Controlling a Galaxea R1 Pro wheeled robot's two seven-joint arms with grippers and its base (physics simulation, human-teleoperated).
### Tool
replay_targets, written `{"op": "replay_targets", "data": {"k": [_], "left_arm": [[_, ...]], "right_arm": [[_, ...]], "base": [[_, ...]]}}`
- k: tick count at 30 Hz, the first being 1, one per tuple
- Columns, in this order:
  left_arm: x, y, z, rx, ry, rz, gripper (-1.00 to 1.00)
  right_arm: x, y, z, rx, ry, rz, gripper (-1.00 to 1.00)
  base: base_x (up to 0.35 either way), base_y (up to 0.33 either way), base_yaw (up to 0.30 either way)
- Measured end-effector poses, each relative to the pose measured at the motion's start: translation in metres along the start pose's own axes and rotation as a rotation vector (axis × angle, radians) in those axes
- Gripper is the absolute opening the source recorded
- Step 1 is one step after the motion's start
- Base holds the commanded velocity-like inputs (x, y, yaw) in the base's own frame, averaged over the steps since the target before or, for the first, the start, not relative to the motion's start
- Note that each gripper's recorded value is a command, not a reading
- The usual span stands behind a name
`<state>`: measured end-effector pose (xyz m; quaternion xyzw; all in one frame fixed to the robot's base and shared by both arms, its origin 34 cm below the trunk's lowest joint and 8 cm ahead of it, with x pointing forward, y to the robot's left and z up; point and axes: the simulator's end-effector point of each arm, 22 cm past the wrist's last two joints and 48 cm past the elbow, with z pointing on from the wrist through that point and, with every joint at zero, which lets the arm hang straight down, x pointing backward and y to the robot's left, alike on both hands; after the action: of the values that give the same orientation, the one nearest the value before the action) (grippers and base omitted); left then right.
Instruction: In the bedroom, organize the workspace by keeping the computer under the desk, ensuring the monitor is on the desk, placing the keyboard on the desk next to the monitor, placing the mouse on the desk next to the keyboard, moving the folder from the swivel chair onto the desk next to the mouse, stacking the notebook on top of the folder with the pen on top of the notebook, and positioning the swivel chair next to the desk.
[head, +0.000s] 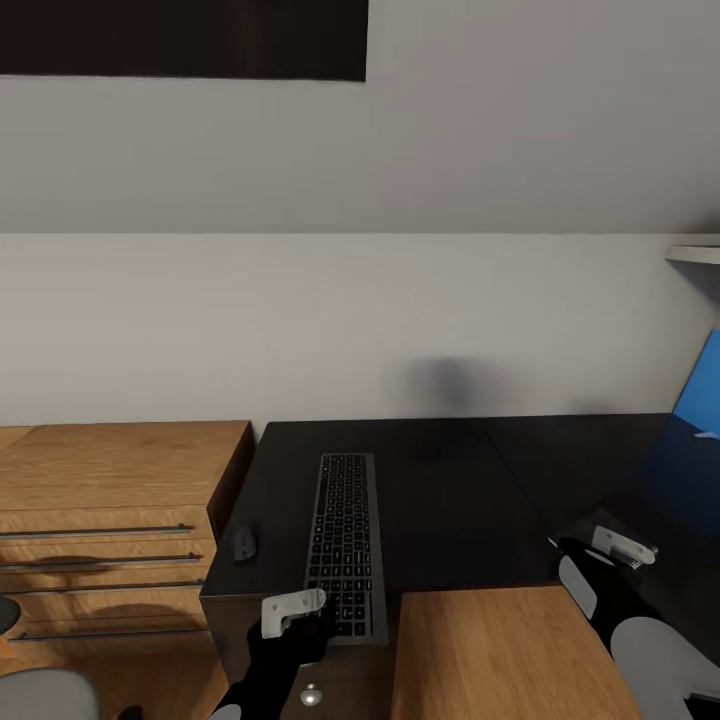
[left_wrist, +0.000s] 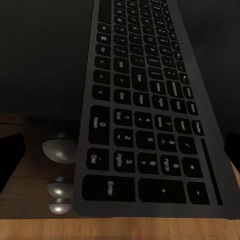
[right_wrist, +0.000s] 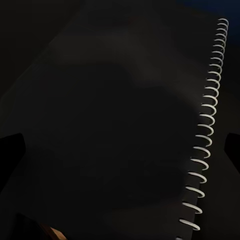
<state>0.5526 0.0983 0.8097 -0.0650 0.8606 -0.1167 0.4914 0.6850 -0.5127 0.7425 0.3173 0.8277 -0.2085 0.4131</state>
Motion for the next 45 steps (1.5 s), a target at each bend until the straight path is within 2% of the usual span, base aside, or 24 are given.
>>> {"op": "replay_targets", "data": {"k": [11,31,39,45], "left_arm": [[-0.005,-0.002,-0.003,0.0,0.002,0.001,1.0],[-0.031,-0.01,-0.018,0.0,0.004,0.001,1.0],[-0.03,-0.01,-0.018,0.0,0.004,0.001,1.0],[-0.03,-0.01,-0.018,0.0,0.004,0.001,1.0]], "right_arm": [[0.001,0.0,-0.003,-0.001,0.011,0.011,1.0],[-0.027,-0.003,-0.021,0.0,0.001,0.015,1.0],[-0.03,-0.003,-0.021,0.0,-0.012,0.022,1.0],[-0.067,0.008,-0.028,-0.026,-0.088,0.058,1.0]], "base": [[0.0,0.0,0.0],[0.0,0.0,0.0],[0.0,0.0,0.0],[0.0,0.0,0.0]]}}
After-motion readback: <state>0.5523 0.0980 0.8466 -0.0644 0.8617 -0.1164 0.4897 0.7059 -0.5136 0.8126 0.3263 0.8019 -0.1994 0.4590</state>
